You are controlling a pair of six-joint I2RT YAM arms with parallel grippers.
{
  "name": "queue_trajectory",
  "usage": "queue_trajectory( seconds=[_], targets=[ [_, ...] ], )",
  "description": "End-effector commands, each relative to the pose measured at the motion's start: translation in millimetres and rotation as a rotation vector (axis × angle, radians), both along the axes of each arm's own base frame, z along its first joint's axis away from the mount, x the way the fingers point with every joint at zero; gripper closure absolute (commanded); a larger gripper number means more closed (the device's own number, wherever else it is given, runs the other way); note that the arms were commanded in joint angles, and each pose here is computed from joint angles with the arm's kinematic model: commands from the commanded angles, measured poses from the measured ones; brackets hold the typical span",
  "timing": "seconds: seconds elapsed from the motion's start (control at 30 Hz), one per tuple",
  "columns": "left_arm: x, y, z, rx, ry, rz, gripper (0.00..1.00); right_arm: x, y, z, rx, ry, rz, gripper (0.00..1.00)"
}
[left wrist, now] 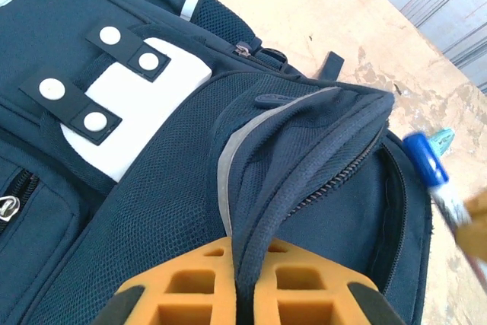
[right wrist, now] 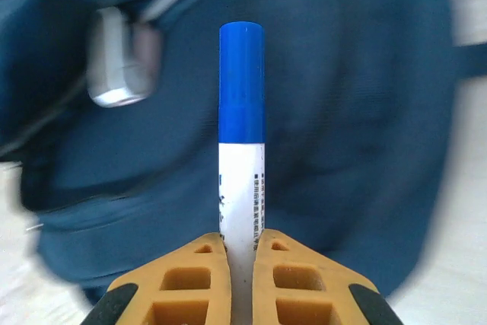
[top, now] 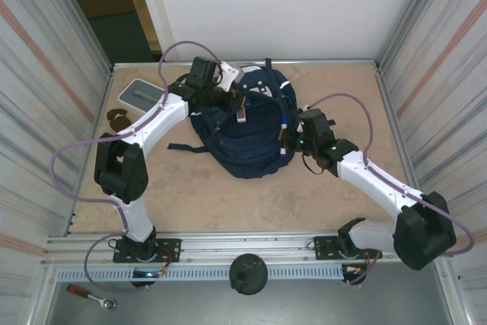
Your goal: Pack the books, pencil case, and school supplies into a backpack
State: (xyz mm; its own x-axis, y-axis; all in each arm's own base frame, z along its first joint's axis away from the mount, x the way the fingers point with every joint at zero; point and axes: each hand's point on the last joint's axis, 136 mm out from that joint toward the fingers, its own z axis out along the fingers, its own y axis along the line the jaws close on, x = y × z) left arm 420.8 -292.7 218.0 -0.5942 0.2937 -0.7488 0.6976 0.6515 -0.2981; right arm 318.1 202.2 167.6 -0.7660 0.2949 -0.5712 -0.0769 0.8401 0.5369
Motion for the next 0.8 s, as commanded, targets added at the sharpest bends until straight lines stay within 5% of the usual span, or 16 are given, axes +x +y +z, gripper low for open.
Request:
queue_trajectory(
  seconds=[0.0,0.27,0.37,0.47,0.6,0.77],
  targets=[
    [6,2,42,-0.082,-0.098,0.0,1.0,10,51,15,0.163,0.048,0.088,0.95],
    [4,1,39,-0.085,-0.09,0.001,1.0,101,82,8,0.352,0.113,-0.069,0.9],
    [4,2,39,-0.084,-0.09,0.0,1.0,114,76,7,0.35,0.101,-0.1,0.72],
    [3,2,37,-0.08,-0.092,-0.001,1.0,98,66,10,0.295,0.078,-0.081,0.56],
    [4,3,32,-0.073,-0.092,0.003,1.0,59,36,12,0.232,0.069,-0.059,0.54],
    [3,4,29,-0.067,-0.09,0.004,1.0,5,-83,-21,-0.096,0.121,-0.282,0.46]
  ],
)
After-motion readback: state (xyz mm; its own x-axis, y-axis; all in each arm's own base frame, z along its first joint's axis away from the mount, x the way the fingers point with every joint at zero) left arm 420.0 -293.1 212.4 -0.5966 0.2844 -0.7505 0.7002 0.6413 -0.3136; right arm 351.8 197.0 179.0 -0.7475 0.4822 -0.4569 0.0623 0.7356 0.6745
